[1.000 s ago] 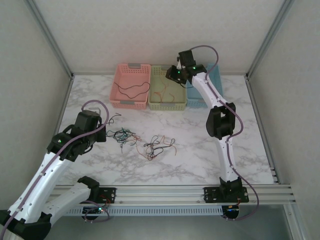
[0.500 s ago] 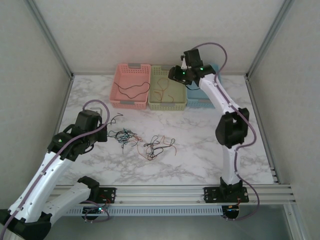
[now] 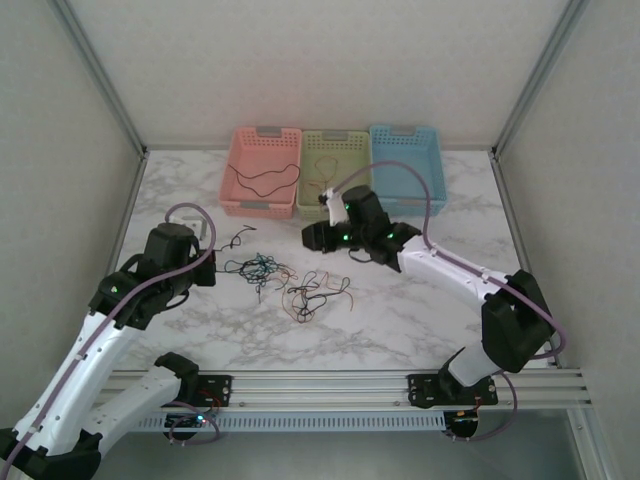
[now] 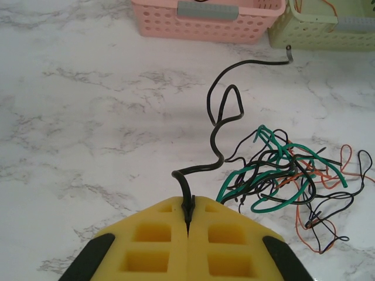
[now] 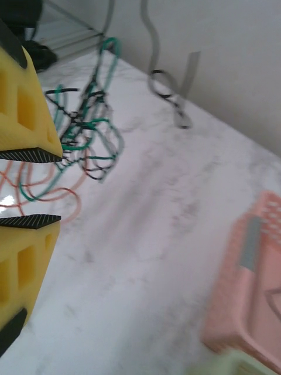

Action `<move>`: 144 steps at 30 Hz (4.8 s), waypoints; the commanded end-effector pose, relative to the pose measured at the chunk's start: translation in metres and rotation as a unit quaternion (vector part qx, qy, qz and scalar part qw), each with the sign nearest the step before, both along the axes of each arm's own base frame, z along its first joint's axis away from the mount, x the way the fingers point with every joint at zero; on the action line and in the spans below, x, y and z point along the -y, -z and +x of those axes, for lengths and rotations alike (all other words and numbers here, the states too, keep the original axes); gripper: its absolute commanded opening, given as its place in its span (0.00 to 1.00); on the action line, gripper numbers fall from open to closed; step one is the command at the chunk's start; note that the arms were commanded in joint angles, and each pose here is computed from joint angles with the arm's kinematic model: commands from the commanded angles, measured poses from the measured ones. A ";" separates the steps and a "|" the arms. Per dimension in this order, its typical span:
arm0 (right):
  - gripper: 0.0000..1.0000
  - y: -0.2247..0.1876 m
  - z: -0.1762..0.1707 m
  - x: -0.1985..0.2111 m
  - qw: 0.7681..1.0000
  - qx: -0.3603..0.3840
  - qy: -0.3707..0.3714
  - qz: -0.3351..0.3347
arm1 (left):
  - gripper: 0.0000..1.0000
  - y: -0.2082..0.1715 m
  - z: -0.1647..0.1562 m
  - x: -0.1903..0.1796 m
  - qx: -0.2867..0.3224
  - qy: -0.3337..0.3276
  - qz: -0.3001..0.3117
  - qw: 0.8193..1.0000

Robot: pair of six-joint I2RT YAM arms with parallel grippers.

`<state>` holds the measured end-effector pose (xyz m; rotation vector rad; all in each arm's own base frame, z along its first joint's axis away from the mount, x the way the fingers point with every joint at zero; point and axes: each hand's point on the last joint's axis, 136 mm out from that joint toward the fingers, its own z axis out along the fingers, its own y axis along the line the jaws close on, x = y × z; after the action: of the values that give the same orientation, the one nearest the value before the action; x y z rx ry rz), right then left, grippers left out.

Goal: Untangle the cables

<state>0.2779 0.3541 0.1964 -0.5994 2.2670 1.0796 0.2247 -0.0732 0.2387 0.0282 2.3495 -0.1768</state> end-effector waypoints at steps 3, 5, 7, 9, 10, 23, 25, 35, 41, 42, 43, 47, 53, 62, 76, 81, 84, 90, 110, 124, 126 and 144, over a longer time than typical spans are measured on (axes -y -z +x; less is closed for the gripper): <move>0.39 -0.013 -0.032 -0.035 0.997 0.033 -0.060 0.026 | 0.00 -0.001 0.001 0.003 0.006 0.008 -0.008 1.000; 0.43 -0.004 -0.045 -0.044 0.996 0.032 -0.078 0.013 | 0.00 -0.001 0.001 0.003 0.006 0.008 -0.008 1.000; 0.45 0.005 -0.049 -0.051 0.996 0.025 -0.080 -0.004 | 0.00 0.000 0.001 0.003 0.004 0.008 -0.007 1.000; 0.46 0.016 -0.046 -0.055 0.997 0.010 -0.070 -0.025 | 0.00 0.001 0.002 0.003 0.003 0.009 -0.006 1.000; 0.46 0.020 -0.046 -0.056 0.997 0.004 -0.069 -0.034 | 0.00 0.001 0.002 0.003 0.002 0.009 -0.006 1.000; 0.45 0.043 -0.048 -0.060 0.993 -0.012 -0.083 -0.081 | 0.00 0.004 0.003 0.004 -0.004 0.009 -0.003 1.000; 0.44 0.042 -0.048 -0.061 0.993 -0.010 -0.084 -0.082 | 0.00 0.005 0.004 0.004 -0.007 0.008 -0.002 1.000; 0.42 0.052 -0.047 -0.060 0.990 -0.011 -0.086 -0.109 | 0.00 0.006 0.004 0.006 -0.009 0.013 -0.004 1.000; 0.45 0.054 -0.048 -0.060 0.987 -0.004 -0.087 -0.133 | 0.00 0.007 0.003 0.006 -0.010 0.013 -0.003 1.000; 0.45 0.055 -0.048 -0.060 0.987 -0.005 -0.087 -0.136 | 0.00 0.007 0.004 0.006 -0.010 0.012 -0.004 1.000; 0.43 0.055 -0.048 -0.061 0.986 -0.005 -0.090 -0.138 | 0.00 0.007 0.003 0.005 -0.010 0.012 -0.003 1.000; 0.37 0.053 -0.047 -0.062 0.986 -0.002 -0.088 -0.141 | 0.00 0.007 0.003 0.006 -0.010 0.013 -0.004 1.000; 0.33 0.050 -0.042 -0.058 0.985 0.007 -0.076 -0.152 | 0.00 0.007 0.004 0.005 -0.010 0.011 -0.003 1.000; 0.24 0.049 -0.030 -0.048 0.981 0.029 -0.051 -0.183 | 0.00 0.007 0.003 0.004 -0.011 0.010 -0.002 1.000; 0.02 0.043 -0.020 -0.037 0.978 0.057 -0.029 -0.201 | 0.00 0.006 0.002 0.003 -0.008 0.007 -0.001 1.000; 0.00 0.041 -0.010 -0.012 0.981 0.046 -0.005 -0.188 | 0.00 0.004 0.003 -0.001 -0.003 -0.001 0.004 1.000; 0.00 0.041 -0.005 0.009 0.987 0.020 0.006 -0.161 | 0.00 0.004 0.003 -0.001 -0.003 -0.002 0.005 1.000; 0.00 0.040 -0.011 0.034 0.993 -0.016 0.000 -0.118 | 0.00 0.004 0.003 -0.001 -0.003 -0.001 0.005 1.000; 0.00 0.076 -0.013 0.084 0.989 -0.060 0.046 -0.128 | 0.00 0.009 0.006 -0.001 -0.012 -0.003 0.008 1.000; 0.00 0.084 0.030 0.218 0.924 -0.066 0.293 -0.238 | 0.00 0.009 0.005 -0.003 -0.011 -0.007 0.011 1.000; 0.00 0.090 0.030 0.250 0.905 -0.083 0.342 -0.238 | 0.00 0.007 0.005 -0.006 -0.008 -0.014 0.013 1.000; 0.00 0.089 0.019 0.350 0.829 -0.119 0.513 -0.188 | 0.00 0.000 0.005 -0.023 0.009 -0.050 0.024 0.998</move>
<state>0.3032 0.0163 0.1053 0.5730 2.4939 0.1855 0.2320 -0.0615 0.2382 -0.0250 2.3382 -0.1203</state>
